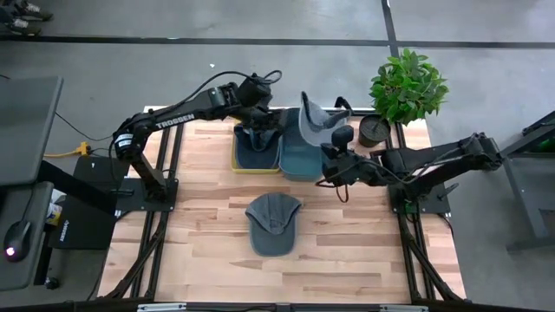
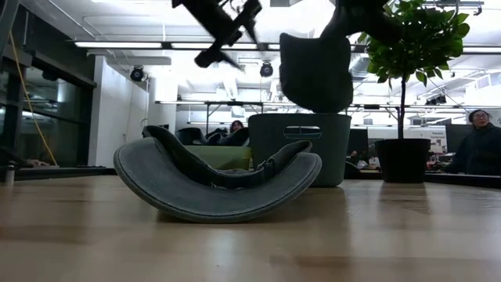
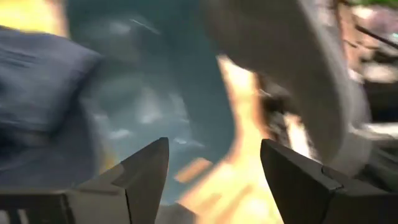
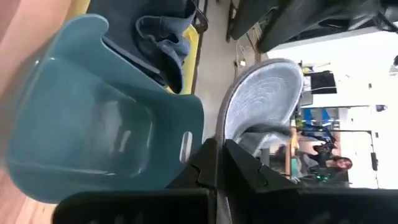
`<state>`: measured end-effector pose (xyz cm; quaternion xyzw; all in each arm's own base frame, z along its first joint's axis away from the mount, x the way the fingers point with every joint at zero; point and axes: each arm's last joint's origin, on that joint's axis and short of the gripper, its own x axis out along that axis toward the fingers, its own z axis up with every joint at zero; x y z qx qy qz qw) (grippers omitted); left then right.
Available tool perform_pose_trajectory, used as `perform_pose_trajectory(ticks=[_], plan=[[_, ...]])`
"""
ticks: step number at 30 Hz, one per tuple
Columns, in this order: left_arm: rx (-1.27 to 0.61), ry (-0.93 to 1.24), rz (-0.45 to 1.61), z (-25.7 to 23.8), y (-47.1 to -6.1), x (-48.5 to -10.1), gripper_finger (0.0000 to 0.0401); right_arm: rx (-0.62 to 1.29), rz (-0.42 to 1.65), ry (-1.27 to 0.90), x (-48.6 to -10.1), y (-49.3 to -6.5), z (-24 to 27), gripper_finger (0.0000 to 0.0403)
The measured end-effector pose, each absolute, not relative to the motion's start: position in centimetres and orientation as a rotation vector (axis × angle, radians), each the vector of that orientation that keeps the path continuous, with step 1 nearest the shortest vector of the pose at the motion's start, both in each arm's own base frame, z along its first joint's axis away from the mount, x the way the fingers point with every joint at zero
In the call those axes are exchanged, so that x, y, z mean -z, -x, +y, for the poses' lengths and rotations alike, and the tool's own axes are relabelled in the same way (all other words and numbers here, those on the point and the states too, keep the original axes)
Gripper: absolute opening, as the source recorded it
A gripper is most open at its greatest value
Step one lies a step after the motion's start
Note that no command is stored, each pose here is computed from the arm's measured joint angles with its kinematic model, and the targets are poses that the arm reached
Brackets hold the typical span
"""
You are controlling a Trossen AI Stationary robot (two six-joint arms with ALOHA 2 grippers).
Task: Pick & Place hat
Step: Put the right grey cap into the grey bin
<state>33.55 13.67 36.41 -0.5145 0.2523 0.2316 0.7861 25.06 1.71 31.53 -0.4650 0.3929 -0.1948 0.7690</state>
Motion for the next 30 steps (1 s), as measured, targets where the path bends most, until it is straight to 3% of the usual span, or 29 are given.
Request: perform_pose_trajectory(ticks=[4,10,21,30], plan=[[-0.612,1.057,0.623,14.3,-32.1,-35.9,0.0254,0.369,0.853,1.005,-31.5,-25.1,1.4,0.0003],[-0.633,0.915,0.746,14.3,-31.2,-35.3,0.0254,0.161,0.842,1.020,-31.1,-25.3,1.1,0.0003],[-0.547,0.781,0.780,15.8,-30.6,-34.6,0.0254,0.064,0.832,1.064,-30.8,-26.3,-2.1,0.0003],[-0.418,0.837,0.739,19.4,-29.3,-29.8,0.0254,0.031,0.888,1.048,-28.4,-28.6,-5.4,0.0003]])
